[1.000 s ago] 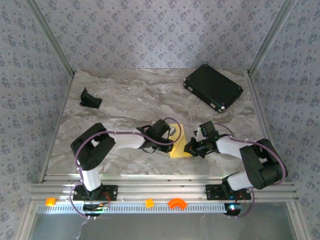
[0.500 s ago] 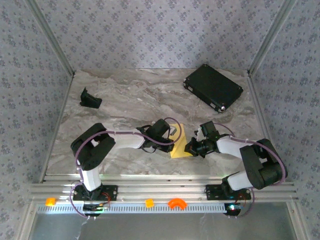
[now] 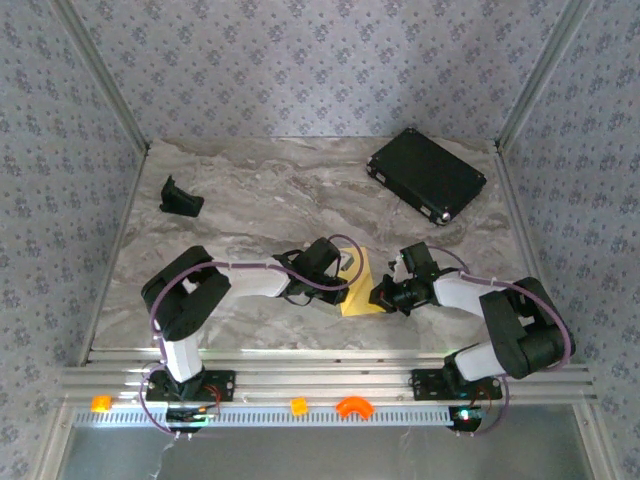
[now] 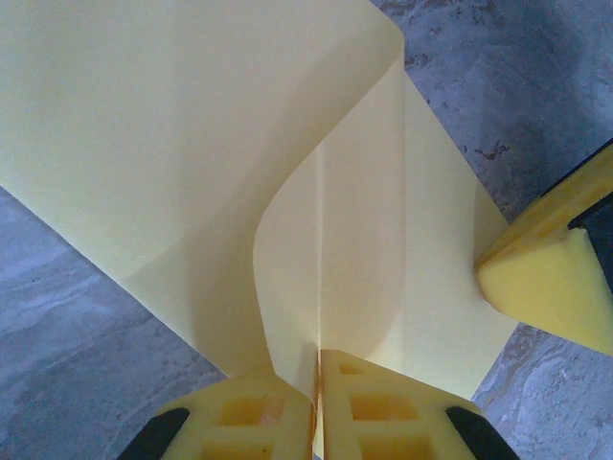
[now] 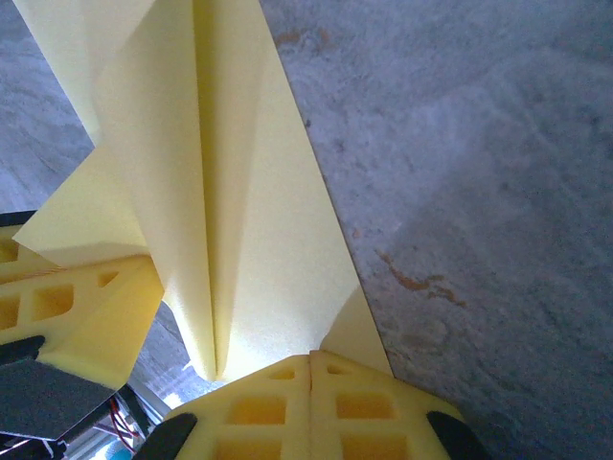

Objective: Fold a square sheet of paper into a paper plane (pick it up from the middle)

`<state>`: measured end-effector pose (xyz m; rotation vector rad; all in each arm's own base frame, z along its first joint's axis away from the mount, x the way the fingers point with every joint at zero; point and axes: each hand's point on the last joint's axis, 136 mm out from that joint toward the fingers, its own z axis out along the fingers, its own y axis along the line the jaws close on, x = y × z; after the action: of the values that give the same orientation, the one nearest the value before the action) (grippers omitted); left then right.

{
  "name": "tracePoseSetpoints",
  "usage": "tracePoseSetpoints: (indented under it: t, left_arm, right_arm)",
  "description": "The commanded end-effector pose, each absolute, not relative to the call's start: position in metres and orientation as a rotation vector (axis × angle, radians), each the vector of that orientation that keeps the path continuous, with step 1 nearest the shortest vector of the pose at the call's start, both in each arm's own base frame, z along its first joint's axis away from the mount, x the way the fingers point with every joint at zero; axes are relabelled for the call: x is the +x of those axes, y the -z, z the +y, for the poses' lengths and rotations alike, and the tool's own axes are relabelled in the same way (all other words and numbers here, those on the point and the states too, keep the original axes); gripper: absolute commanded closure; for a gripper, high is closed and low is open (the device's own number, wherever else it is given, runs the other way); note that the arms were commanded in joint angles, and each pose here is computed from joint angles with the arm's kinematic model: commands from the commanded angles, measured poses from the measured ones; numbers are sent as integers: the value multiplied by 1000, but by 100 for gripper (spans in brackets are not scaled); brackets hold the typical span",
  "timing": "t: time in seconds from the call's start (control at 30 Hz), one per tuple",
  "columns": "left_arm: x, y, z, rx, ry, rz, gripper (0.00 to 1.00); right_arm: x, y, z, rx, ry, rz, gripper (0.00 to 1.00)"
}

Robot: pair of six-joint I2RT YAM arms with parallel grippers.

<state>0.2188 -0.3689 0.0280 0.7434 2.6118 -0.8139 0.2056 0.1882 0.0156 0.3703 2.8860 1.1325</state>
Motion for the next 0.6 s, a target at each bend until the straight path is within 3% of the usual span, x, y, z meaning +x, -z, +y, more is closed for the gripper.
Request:
tracePoseSetpoints:
  t: [0.0, 0.57]
  left_arm:
    - [226, -35, -379, 767, 842, 2584, 89]
    - [223, -22, -370, 752, 792, 2630, 89]
  right_arm:
    - [187, 7, 170, 454, -997, 2990, 100]
    - [189, 4, 171, 453, -1008, 2980, 99]
